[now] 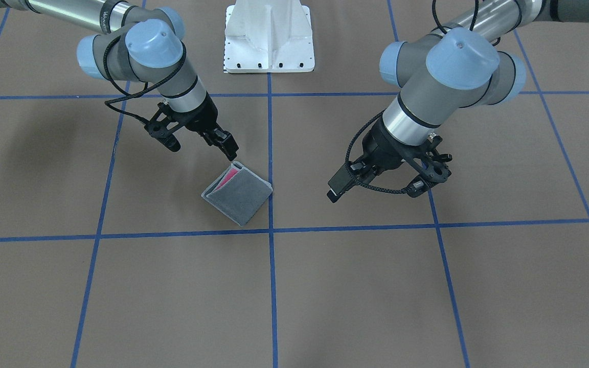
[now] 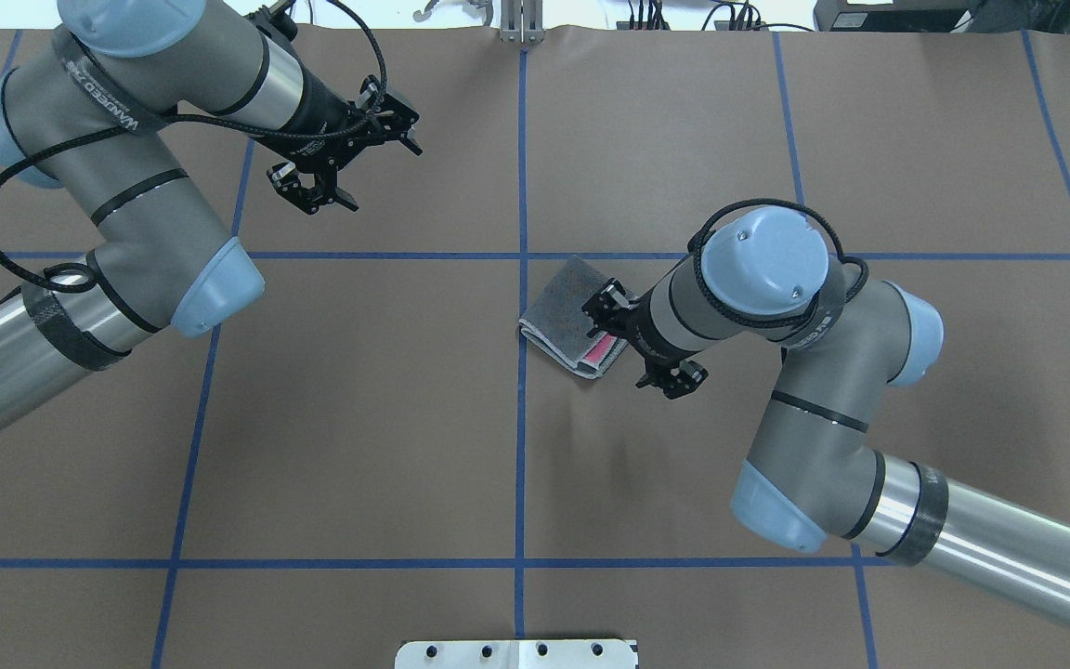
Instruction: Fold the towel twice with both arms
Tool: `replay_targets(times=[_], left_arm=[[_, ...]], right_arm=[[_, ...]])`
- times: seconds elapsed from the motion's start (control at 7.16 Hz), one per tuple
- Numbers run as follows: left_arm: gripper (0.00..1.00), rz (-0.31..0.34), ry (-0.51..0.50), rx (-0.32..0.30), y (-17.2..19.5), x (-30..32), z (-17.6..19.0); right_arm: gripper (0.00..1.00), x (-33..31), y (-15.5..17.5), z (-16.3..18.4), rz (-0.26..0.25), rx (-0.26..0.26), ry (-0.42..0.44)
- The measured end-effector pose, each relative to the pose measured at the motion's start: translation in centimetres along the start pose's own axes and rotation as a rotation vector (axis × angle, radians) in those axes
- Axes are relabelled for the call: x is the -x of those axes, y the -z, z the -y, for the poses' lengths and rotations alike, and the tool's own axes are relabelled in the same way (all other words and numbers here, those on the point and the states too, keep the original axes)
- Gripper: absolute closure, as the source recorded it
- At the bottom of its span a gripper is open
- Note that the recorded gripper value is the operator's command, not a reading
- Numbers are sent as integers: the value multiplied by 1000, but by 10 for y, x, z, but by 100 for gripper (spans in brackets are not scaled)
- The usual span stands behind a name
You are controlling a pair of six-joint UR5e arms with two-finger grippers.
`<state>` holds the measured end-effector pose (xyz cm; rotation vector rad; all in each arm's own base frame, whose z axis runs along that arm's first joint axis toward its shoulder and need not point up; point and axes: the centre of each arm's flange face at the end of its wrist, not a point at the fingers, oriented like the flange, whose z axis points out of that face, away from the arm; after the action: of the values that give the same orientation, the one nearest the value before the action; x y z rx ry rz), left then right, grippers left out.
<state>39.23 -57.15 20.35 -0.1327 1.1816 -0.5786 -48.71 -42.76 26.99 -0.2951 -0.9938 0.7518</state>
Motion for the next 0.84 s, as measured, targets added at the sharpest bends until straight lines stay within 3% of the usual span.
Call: replay_targets(times=[0.14,0.42,0.84], left_arm=[[0,6,-1,-5,1,3,4],[0,38,-77,-30,8,26,26],[0,218,-376,-59,49,94,69]], right_arm=[[0,-1,12,31,-1,-13,18],[0,-16,34,110,-22,-68,144],[0,-56,60,242,-103,-98,350]])
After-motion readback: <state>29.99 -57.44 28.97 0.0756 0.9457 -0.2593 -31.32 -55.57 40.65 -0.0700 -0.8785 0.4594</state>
